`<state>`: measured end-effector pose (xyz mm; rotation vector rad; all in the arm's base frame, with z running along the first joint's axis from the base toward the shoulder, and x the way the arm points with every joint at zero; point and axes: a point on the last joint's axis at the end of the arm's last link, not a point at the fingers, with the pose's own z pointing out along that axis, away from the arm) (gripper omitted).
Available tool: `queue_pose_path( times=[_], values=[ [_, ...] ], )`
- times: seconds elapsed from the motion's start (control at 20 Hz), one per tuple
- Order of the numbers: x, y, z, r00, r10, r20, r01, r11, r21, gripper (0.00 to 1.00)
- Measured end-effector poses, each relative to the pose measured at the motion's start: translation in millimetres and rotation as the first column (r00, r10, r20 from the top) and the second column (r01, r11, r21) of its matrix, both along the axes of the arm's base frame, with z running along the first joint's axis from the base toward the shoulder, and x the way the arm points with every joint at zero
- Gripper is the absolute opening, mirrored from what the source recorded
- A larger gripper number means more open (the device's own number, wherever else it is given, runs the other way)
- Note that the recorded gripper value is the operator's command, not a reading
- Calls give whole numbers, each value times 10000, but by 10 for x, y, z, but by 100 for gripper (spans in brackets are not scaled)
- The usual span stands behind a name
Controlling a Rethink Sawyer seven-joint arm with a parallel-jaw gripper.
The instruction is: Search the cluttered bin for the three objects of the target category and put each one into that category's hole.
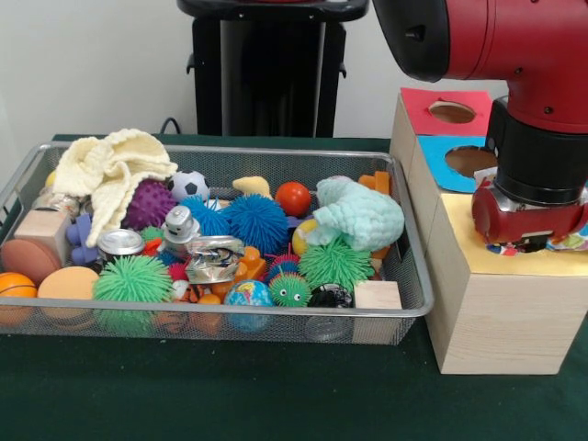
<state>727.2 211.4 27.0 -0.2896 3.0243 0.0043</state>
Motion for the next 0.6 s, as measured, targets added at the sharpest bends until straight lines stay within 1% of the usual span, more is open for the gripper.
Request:
queue_pose_path(
  times=[0.6],
  values=[
    [-56, 8, 26, 9999, -55, 92, 55, 10000, -10, 100]
  ],
)
